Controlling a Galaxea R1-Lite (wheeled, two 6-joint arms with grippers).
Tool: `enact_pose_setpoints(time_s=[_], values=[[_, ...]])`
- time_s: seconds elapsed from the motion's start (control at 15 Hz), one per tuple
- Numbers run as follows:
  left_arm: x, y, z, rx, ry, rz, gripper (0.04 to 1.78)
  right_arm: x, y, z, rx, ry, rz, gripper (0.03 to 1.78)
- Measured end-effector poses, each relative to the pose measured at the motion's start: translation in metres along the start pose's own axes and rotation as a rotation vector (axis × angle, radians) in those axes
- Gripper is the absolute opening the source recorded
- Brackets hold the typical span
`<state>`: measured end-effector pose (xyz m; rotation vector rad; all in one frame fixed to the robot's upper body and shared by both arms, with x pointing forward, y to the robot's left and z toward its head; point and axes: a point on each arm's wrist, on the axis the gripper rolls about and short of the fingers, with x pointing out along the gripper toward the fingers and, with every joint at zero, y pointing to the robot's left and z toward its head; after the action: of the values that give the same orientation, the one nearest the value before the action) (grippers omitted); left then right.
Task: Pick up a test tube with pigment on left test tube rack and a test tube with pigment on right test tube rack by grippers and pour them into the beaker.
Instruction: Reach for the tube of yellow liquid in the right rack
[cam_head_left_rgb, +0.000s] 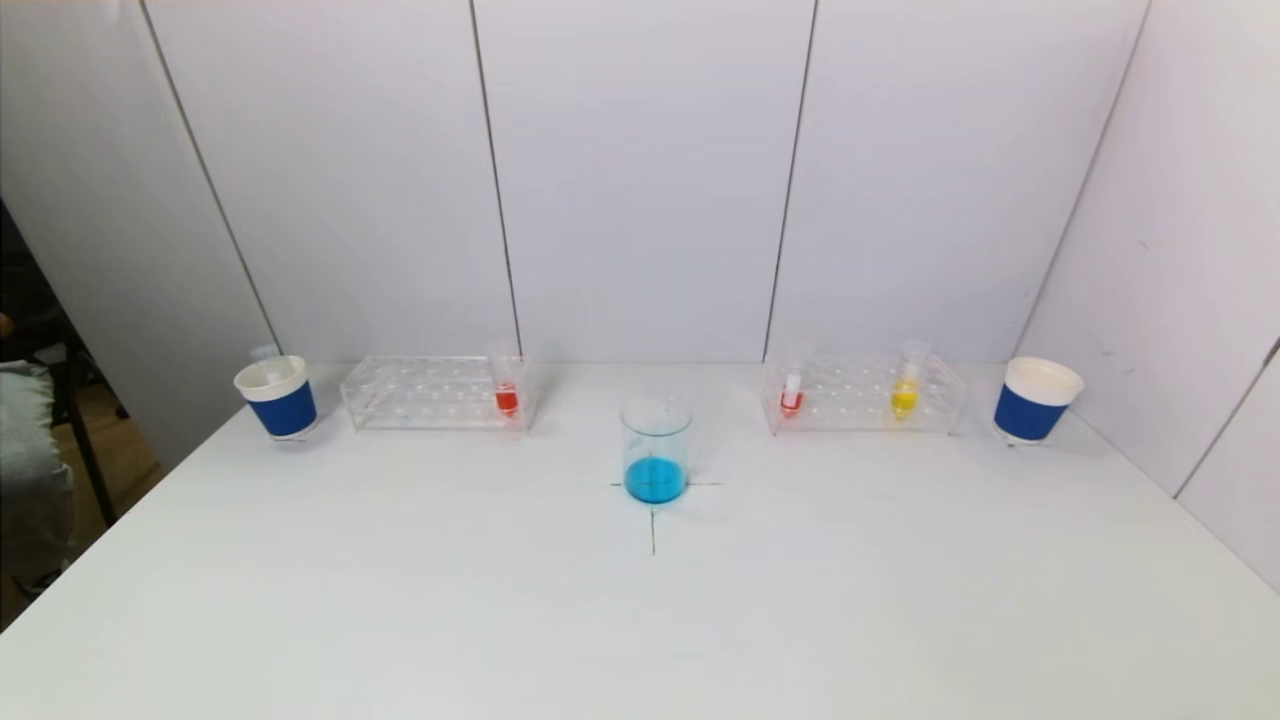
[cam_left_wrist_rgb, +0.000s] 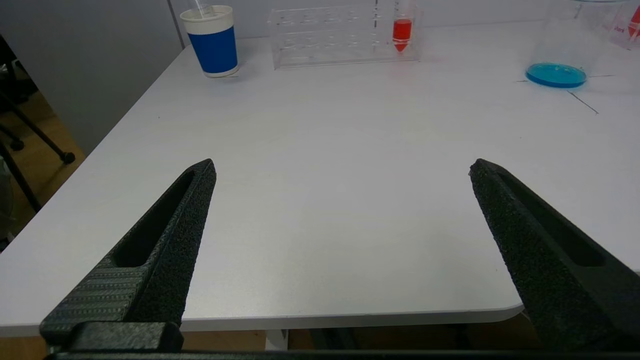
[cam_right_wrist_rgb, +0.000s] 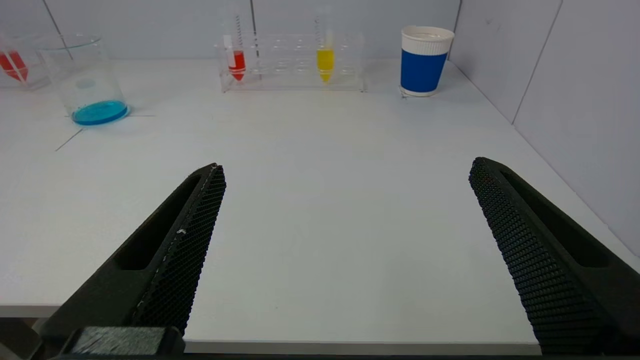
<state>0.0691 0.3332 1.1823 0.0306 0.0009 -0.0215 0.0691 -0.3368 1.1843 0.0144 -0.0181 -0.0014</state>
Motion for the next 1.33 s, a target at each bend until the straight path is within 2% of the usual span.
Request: enact_pose_setpoints(time_s=[0.33, 0.47, 0.8, 1.0, 1.33], values=[[0.0, 0.0, 0.0, 0.0, 0.0, 0.0, 1.77, -0.006, 0.001, 0.018, -0.003, -0.058, 0.024, 1.77], [0.0, 0.0, 0.0, 0.0, 0.0, 0.0, 1.77, -0.012, 0.001, 0.033, -0.02, -0.091, 0.028, 1.77], [0.0, 0.0, 0.0, 0.0, 0.0, 0.0, 1.77, -0.011, 0.003, 0.079, -0.068, -0.091, 0.07, 1.77], [0.0, 0.0, 0.0, 0.0, 0.0, 0.0, 1.77, 0.012, 0.003, 0.11, -0.072, -0.071, 0.085, 1.77], [0.0, 0.0, 0.0, 0.0, 0.0, 0.0, 1.77, 0.097, 0.005, 0.139, -0.062, -0.001, 0.087, 1.77]])
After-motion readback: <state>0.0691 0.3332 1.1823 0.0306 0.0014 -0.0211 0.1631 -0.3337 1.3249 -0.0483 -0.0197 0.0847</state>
